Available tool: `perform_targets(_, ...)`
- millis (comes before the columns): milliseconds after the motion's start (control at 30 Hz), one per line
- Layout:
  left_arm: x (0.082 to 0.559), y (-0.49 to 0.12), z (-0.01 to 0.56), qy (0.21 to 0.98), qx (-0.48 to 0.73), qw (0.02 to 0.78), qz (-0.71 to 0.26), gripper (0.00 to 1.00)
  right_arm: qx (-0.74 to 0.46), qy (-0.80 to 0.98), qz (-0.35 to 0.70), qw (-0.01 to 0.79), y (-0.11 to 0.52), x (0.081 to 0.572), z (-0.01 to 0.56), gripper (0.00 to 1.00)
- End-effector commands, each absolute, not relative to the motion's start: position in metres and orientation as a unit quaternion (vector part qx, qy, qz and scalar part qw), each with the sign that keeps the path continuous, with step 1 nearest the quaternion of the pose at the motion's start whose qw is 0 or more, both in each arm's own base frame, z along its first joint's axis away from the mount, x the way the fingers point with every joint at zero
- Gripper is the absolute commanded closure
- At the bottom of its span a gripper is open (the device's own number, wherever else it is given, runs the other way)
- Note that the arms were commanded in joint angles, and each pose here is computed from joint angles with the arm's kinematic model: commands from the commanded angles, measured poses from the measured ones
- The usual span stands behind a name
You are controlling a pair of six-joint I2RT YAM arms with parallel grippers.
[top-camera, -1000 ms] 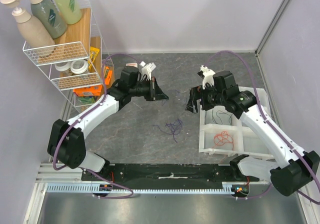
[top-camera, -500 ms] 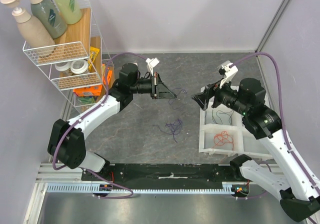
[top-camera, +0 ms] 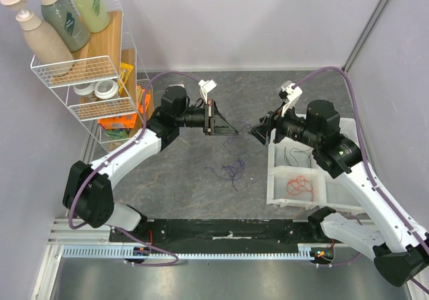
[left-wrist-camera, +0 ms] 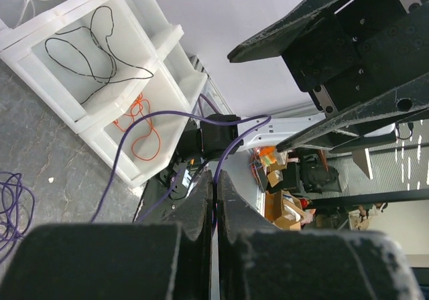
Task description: Untangle the cables
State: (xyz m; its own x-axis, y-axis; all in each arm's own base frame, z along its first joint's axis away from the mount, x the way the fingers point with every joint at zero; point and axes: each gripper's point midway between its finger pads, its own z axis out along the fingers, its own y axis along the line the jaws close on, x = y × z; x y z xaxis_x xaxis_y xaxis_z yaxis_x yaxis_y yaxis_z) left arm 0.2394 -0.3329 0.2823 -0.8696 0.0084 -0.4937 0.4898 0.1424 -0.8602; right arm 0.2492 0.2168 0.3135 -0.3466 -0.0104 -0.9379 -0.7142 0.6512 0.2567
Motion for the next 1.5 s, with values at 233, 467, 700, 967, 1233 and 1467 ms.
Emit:
perform_targets(233,0.213,-0.335,0.296,0.714,0.205,0.171,-0.647,0.98,-0.240,0.753,0.343,0.508,0.232,0.258,0.303,0.42)
perform_targets(467,0.218,-0.340,0.292,0.729,0.200,0.183,-0.628,0.98,-0.235,0.760,0.324,0.511,0.232,0.264,0.302,0.73)
perform_targets(700,0.260,-0.314,0.237,0.854,0.072,0.222,-0.466,0.98,-0.173,0.764,0.240,0.573,0.191,0.274,0.323,1.00)
perform_targets(967,0.271,-0.302,0.220,0.882,0.054,0.240,-0.402,0.90,-0.128,0.731,0.255,0.620,0.178,0.268,0.369,1.00)
perform_targets(1233,0.268,-0.308,0.209,0.888,0.076,0.225,-0.394,0.78,-0.102,0.702,0.259,0.655,0.171,0.269,0.413,1.00)
perform_targets(1467,0.263,-0.313,0.221,0.870,0.101,0.238,-0.420,0.76,-0.100,0.705,0.252,0.655,0.167,0.267,0.418,1.00)
